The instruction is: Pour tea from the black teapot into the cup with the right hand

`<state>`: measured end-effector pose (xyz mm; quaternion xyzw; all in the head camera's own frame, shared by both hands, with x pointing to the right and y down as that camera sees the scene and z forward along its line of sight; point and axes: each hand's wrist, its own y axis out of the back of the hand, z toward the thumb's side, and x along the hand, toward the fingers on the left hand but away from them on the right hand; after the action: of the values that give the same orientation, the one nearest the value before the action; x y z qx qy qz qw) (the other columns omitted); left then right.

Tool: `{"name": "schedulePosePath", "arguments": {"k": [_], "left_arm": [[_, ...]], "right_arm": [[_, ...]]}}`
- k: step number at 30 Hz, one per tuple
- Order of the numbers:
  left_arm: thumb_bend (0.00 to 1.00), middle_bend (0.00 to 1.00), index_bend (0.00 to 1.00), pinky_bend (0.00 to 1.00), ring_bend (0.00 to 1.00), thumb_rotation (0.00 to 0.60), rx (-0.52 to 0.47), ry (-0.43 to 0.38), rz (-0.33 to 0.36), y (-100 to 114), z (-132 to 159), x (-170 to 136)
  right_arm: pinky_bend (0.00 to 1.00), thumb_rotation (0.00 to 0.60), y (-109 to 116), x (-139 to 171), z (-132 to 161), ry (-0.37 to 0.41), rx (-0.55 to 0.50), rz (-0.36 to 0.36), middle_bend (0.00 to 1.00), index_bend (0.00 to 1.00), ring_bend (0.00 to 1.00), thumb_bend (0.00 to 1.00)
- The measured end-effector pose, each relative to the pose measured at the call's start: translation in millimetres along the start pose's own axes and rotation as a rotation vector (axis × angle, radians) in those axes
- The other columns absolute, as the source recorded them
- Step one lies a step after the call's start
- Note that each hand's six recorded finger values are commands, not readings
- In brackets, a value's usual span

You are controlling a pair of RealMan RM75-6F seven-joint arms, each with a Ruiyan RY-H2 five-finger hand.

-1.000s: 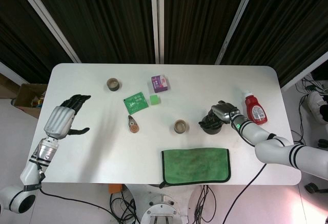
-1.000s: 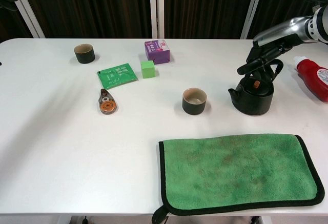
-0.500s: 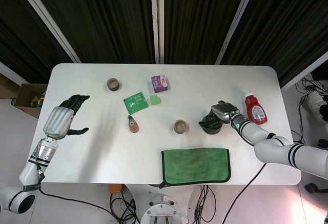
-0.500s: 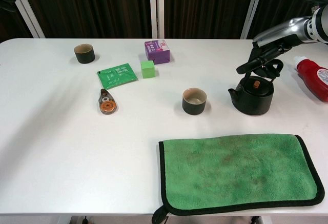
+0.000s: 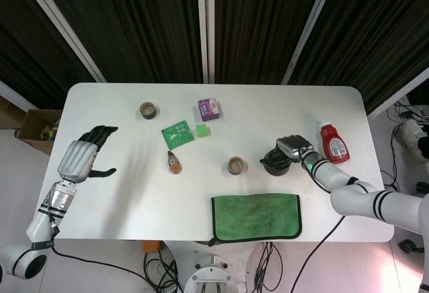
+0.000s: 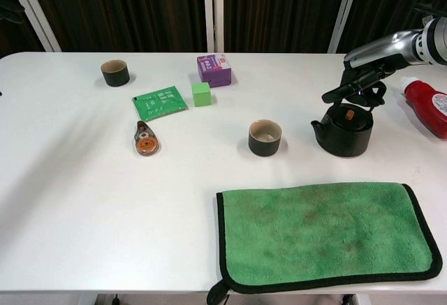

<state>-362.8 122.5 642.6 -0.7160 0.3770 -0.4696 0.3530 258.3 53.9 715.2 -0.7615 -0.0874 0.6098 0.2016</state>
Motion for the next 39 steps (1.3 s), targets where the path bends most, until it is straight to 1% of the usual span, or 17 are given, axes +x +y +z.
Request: {"name": "schedulePosePath", "arguments": {"k": [11,19,20,23,28,32,36,39], "left_arm": [[0.00,0.14,0.13,0.27,0.11,0.600,-0.002,0.000,-0.001,-0.3,-0.9,0.5],[0.00,0.14,0.13,0.27,0.11,0.600,-0.004,-0.001,-0.002,-0.7,-0.8,1.1],[0.00,0.14,0.13,0.27,0.11,0.600,-0.004,-0.001,-0.002,-0.8,-0.8,1.1],[0.00,0.14,0.13,0.27,0.11,0.600,-0.004,0.000,-0.002,-0.6,-1.2,1.2],[0.00,0.14,0.13,0.27,0.11,0.600,-0.003,0.003,-0.001,0.0,-2.0,0.8],[0.00,0.14,0.13,0.27,0.11,0.600,-0.005,0.004,-0.002,-0.7,-2.3,0.5],[0.00,0.14,0.13,0.27,0.11,0.600,-0.006,0.004,-0.004,-2.1,-2.6,0.5],[0.00,0.14,0.13,0.27,0.11,0.600,-0.007,0.004,-0.004,-2.8,-2.7,0.6]], "right_arm": [[0.27,0.198,2.2,0.5,1.5,0.004,-0.004,-0.022,0.86,0.87,0.72,0.29],[0.35,0.206,5.1,1.4,1.8,0.008,-0.008,-0.051,0.90,0.92,0.77,0.33],[0.36,0.210,5.4,1.3,2.2,0.009,-0.009,-0.054,0.91,0.93,0.77,0.33],[0.37,0.254,5.9,1.3,3.8,0.015,-0.007,-0.062,0.92,0.95,0.79,0.34],[0.39,0.272,6.6,1.8,4.9,0.020,-0.003,-0.070,0.94,0.97,0.80,0.37],[0.42,0.322,8.4,2.4,4.9,0.021,-0.002,-0.085,0.95,1.00,0.82,0.37],[0.46,0.338,10.7,3.8,5.9,0.026,0.002,-0.109,0.97,1.00,0.84,0.39],[0.49,0.344,12.7,5.2,7.4,0.031,0.010,-0.129,0.98,1.00,0.84,0.42]]}}
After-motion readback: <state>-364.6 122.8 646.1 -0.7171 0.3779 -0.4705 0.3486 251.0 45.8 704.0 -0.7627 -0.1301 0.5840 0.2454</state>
